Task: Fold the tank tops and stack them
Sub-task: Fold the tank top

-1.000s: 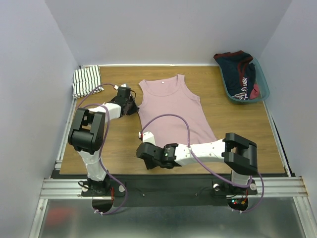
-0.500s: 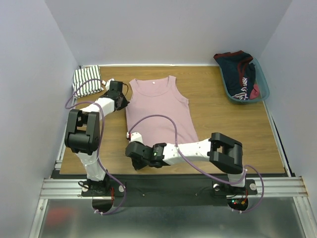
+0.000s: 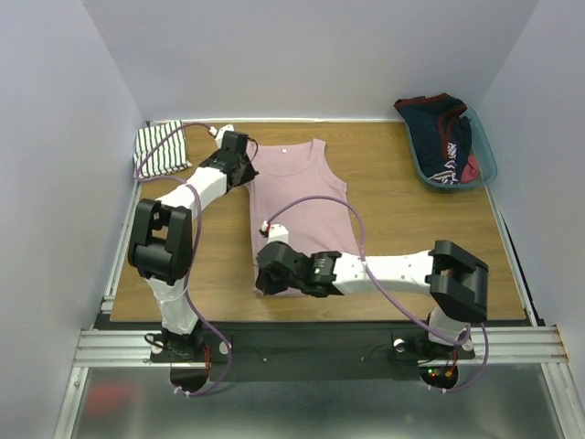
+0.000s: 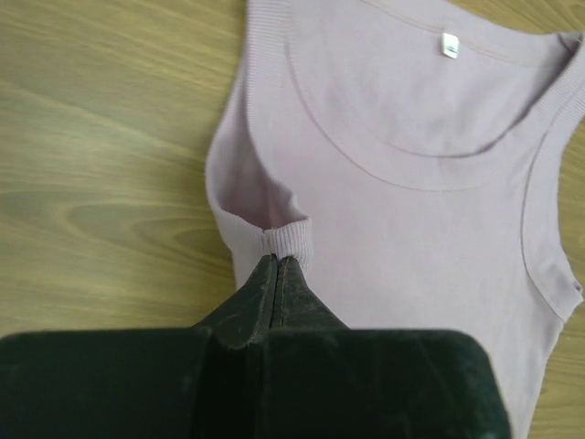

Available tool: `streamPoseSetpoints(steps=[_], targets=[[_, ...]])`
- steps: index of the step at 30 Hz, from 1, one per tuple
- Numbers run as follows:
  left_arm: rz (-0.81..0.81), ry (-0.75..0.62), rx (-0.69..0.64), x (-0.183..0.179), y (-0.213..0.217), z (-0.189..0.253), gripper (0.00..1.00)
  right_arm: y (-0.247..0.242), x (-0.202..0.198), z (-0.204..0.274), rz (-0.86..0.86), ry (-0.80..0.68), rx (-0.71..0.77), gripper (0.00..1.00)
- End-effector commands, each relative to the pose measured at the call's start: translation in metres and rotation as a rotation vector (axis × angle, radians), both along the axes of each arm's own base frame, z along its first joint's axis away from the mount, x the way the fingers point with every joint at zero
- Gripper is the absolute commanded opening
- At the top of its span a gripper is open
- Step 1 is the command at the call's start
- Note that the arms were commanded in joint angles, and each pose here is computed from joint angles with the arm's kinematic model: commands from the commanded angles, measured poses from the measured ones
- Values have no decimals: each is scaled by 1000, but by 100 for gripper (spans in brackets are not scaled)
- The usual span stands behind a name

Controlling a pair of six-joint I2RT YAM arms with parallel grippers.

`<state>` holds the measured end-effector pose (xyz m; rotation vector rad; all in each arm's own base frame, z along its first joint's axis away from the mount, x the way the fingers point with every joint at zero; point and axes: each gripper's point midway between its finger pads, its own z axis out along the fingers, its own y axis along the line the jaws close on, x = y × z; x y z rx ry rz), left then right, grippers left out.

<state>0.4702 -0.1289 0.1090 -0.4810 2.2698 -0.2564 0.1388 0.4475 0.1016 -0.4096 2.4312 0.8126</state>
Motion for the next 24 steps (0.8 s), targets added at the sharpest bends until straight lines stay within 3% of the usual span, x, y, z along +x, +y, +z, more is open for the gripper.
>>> streamPoseSetpoints(steps=[1,11,24], targets=[[-22,-45,7,16,-25,9,0,-13,6,13,-67,9,72,0],[-97,-16,9,16,-76,-11,0,-65,2,-12,-157,36,47,0],[-107,-23,29,13,-93,-11,0,-95,-1,-25,-218,39,39,0]])
